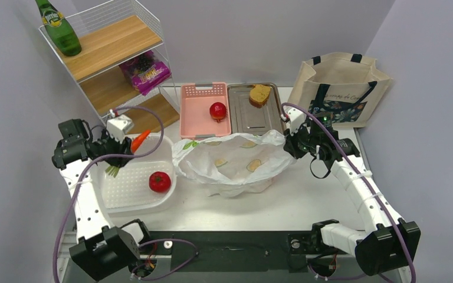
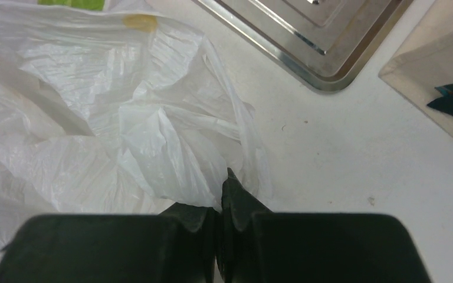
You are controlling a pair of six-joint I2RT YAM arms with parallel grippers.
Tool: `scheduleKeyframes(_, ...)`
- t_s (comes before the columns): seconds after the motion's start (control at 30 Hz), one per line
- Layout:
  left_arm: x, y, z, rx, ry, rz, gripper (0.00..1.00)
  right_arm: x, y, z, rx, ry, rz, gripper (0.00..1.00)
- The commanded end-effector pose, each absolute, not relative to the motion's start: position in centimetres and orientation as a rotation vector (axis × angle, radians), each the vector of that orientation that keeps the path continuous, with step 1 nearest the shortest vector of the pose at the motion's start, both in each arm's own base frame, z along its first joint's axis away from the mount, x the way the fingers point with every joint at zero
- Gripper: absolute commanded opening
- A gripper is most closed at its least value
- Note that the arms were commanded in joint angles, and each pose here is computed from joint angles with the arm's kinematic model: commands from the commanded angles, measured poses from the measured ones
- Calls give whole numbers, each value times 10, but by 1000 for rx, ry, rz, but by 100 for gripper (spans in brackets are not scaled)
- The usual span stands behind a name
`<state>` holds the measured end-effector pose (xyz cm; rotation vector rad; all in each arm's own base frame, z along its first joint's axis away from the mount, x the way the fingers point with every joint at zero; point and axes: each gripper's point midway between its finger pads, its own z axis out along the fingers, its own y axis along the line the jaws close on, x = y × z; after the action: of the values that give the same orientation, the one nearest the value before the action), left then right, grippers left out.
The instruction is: Untie the knot of the grocery bags and take out the mixed food
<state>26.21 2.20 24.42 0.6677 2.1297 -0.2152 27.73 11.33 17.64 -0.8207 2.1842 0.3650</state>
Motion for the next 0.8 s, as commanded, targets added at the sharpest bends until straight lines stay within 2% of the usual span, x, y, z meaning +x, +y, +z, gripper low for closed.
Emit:
scheduleKeyframes(0.0,215,58,173,835,2346,-161,9,302,131,218,-820,2042,383,0)
scheduleKeyframes(0.13,210,76,144,882,2410,-79,13,301,145,240,-843,1938,422,0)
scheduleKeyframes(0.2,208,82,133,904,2423,-43,19,292,152,243,-912,1874,408,0)
scheduleKeyframes(0.27,207,87,124,914,2435,-9,33,281,155,240,-1003,1826,361,0)
scheduleKeyframes(0.33,206,86,119,924,2429,-3,61,275,155,241,-1087,1794,278,0)
scheduleKeyframes(0.4,209,79,125,917,2385,-25,69,275,156,255,-1125,1766,219,0)
scheduleKeyframes(0.5,224,69,151,832,2284,-37,71,277,158,281,-1124,1747,151,0)
scheduleKeyframes(0.57,240,61,175,736,2201,-64,73,275,158,278,-1143,1772,134,0)
scheduleKeyframes(0.67,265,46,229,558,2054,-163,73,270,155,246,-1188,1851,129,0)
scheduleKeyframes(0.77,286,17,284,568,1899,-255,73,272,156,223,-1163,1893,140,0)
